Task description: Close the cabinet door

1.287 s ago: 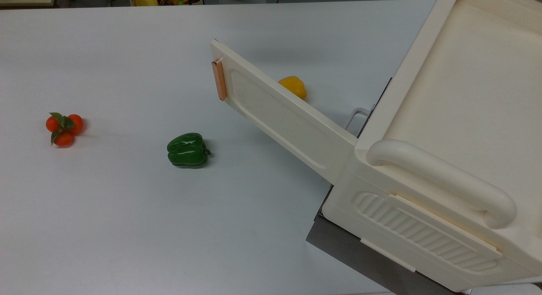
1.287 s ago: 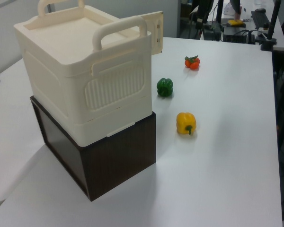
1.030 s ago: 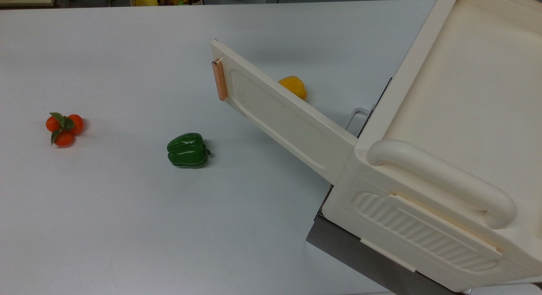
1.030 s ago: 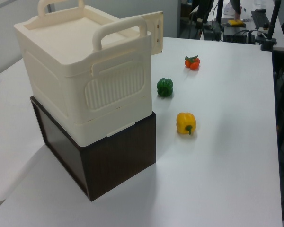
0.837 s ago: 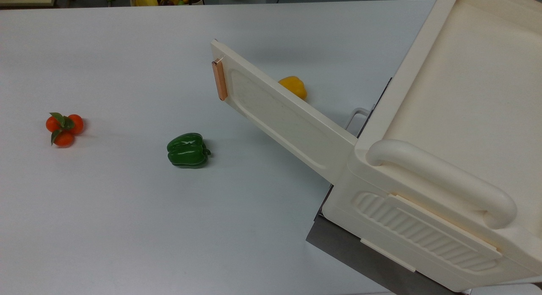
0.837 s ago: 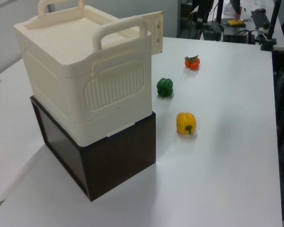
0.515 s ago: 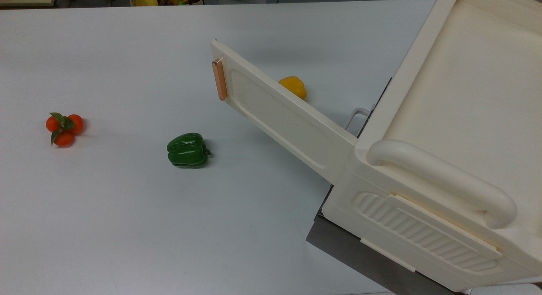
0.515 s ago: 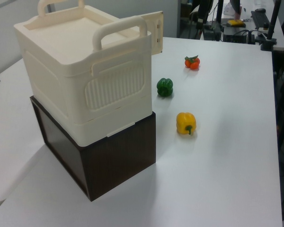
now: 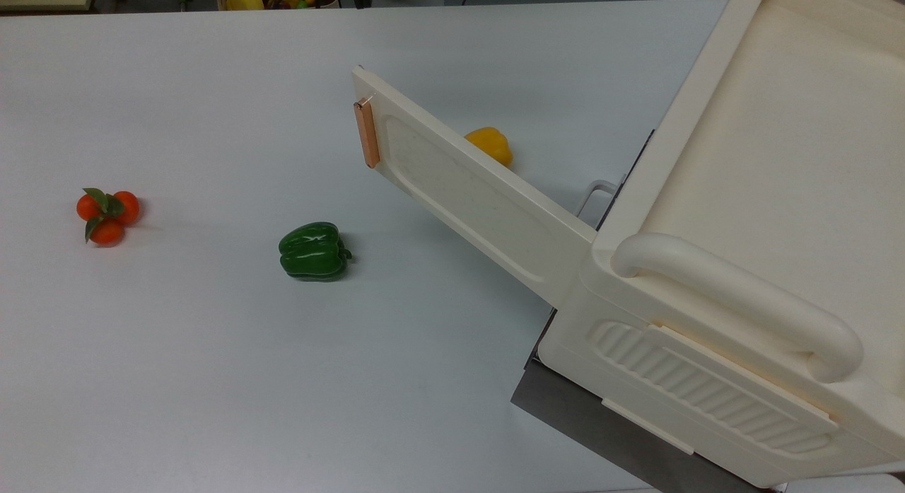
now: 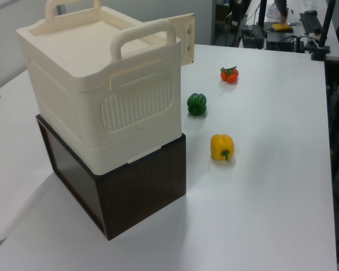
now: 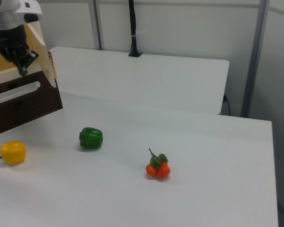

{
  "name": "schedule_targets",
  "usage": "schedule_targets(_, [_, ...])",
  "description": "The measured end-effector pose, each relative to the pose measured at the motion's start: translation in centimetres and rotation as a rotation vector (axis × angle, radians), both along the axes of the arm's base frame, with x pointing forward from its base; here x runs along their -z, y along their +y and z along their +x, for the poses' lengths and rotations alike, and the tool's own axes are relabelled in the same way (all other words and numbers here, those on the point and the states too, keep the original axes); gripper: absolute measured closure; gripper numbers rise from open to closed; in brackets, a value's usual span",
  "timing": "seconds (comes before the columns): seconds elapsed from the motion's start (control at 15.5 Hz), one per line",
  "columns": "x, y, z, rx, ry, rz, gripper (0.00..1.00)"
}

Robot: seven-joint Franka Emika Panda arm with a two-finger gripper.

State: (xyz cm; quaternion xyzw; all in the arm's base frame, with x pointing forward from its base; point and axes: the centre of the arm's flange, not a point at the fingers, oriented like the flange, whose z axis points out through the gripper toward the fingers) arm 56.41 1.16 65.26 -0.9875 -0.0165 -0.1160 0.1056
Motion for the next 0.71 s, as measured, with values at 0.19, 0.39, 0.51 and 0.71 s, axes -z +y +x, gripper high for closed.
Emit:
schedule_targets(0.19, [-1.2,-2.7,1.0,0.085,-0.103,0.105,0.99])
schedule_targets(0.39, [-1.5,-5.8,2.3,0.186,-0.211,0.194,0.99])
schedule_targets(0.51, [-1.2,-7.0,3.7,0.241,-0.286,0.224,0.99])
schedule_targets(0.71, [0.2,-7.5,6.0,0.312,-0.377,0.263,0.99])
